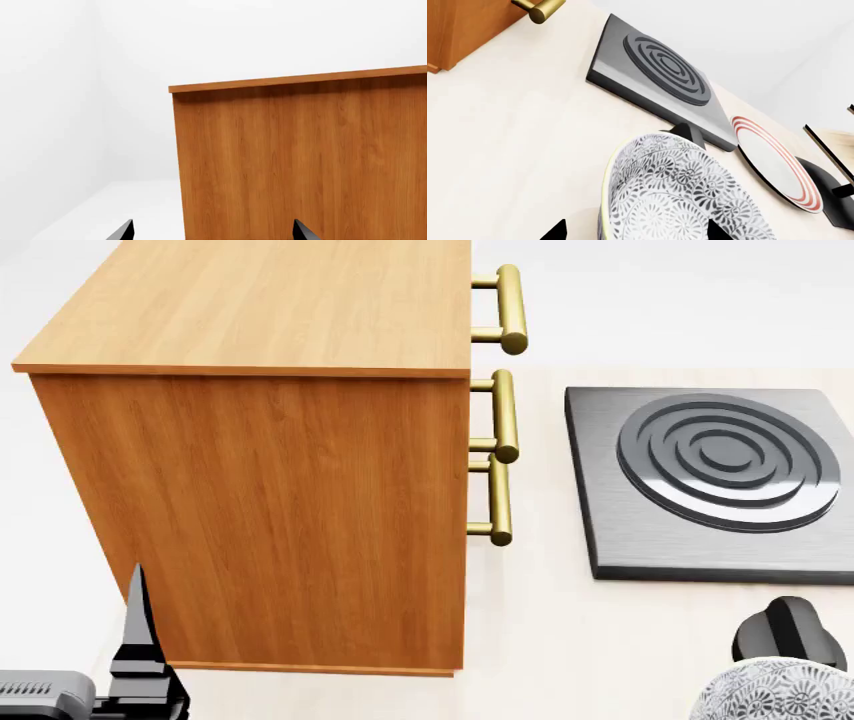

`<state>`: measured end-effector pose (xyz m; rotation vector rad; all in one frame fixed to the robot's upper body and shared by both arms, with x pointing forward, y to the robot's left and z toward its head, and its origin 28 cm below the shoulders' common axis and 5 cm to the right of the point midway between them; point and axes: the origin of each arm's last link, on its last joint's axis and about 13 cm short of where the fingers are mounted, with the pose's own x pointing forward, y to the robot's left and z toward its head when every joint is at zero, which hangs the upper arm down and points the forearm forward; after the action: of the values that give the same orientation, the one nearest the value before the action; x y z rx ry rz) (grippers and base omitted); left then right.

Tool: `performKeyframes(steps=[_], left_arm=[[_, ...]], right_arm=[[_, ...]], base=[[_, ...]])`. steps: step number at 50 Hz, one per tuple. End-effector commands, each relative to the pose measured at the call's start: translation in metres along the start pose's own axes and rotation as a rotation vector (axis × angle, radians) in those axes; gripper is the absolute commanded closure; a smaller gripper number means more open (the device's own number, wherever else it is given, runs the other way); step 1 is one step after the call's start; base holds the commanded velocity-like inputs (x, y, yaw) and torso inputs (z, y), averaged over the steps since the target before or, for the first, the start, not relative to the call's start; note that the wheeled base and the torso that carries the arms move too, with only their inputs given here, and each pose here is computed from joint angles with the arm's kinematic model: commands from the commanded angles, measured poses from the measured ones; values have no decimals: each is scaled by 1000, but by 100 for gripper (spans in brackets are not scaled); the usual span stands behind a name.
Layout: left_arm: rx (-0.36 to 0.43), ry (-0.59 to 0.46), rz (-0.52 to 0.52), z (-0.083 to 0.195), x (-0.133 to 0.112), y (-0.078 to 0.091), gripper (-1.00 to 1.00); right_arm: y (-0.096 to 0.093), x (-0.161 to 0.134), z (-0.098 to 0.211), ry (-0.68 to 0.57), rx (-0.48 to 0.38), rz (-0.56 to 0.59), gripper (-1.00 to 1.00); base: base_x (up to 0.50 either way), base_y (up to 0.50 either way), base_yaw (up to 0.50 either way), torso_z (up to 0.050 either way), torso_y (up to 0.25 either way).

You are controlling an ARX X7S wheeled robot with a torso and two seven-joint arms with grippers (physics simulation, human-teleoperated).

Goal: Put the bowl on the top of the cabinet.

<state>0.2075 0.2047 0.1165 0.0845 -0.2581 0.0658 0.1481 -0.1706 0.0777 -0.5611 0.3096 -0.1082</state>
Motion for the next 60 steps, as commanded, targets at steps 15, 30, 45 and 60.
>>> performKeyframes(steps=[15, 30, 45, 60], left_arm=[[1, -2, -2, 0, 0, -1, -100], [2, 0, -3, 0, 0, -1, -100], [2, 1, -3, -1, 0, -1, -100], [1, -1, -8, -1, -1, -1, -100]], right_arm=[[2, 3, -5, 22, 5, 12, -100], [3, 4, -7, 33, 3, 15, -100], [3, 6, -9, 34, -1, 1, -100], [5, 7, -10, 39, -1, 5, -100]], base=[[0, 0, 0, 0, 0], [0, 0, 0, 0, 0], [0, 0, 0, 0, 0], [0, 0, 0, 0, 0]])
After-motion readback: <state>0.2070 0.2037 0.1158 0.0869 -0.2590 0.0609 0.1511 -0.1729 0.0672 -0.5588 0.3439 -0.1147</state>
